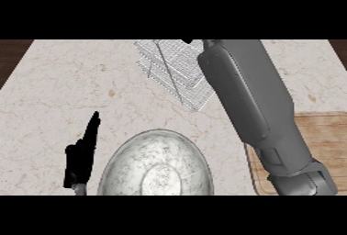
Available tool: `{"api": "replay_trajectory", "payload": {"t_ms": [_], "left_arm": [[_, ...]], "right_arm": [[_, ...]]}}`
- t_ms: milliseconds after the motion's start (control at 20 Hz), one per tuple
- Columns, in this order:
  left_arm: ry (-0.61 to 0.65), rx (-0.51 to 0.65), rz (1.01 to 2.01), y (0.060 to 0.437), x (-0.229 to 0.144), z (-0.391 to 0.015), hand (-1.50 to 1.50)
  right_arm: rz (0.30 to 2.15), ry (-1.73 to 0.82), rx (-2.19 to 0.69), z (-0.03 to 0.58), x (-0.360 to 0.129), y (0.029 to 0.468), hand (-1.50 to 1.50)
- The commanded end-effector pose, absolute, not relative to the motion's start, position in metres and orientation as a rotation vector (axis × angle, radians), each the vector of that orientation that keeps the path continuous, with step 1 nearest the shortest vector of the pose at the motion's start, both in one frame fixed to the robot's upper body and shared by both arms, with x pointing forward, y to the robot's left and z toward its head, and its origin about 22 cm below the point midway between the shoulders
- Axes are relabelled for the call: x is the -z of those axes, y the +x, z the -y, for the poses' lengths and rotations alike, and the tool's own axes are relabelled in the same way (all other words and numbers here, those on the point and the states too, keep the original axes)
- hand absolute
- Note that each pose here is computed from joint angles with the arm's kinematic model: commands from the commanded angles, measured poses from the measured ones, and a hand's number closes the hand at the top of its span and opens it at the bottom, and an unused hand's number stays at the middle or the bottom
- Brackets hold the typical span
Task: Pick the cupcake from the cutting board and place it in the tiered basket
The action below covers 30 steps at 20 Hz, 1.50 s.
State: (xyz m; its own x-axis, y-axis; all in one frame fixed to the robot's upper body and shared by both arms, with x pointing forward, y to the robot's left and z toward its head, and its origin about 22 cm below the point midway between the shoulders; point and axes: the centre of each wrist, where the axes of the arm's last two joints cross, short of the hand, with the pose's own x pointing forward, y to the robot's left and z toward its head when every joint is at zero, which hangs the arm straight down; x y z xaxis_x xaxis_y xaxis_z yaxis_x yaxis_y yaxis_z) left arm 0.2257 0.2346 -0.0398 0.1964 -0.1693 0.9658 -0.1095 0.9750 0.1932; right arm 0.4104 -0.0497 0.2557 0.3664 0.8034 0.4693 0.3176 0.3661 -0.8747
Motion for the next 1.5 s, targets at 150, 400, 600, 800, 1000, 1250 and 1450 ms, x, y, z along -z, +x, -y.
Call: {"api": "replay_trajectory", "payload": {"t_ms": [150,400,600,800,1000,1250,1450], "left_arm": [[0.231,0.069,1.294,0.2,0.065,-0.251,0.0],[0.224,0.072,1.319,0.224,0.051,-0.238,0.0],[0.226,0.051,1.333,0.229,0.047,-0.24,0.0],[0.226,0.044,1.315,0.208,0.058,-0.237,0.0],[0.242,0.012,1.294,0.209,0.052,-0.252,0.0],[0.266,-0.009,1.284,0.203,0.065,-0.24,0.0],[0.313,-0.038,1.25,0.193,0.064,-0.251,0.0]], "right_arm": [[1.185,-1.061,-0.249,0.055,-0.243,0.429,1.5],[1.267,-0.846,-0.044,0.076,-0.222,0.437,-1.5],[1.372,-0.797,0.115,0.081,-0.205,0.436,-1.5],[1.457,-0.739,0.206,0.071,-0.227,0.433,-1.5],[1.567,-0.87,0.367,0.086,-0.24,0.429,-1.5],[1.475,-0.958,0.529,0.117,-0.246,0.424,-1.5],[1.462,-0.961,0.615,0.164,-0.262,0.398,-1.5]]}}
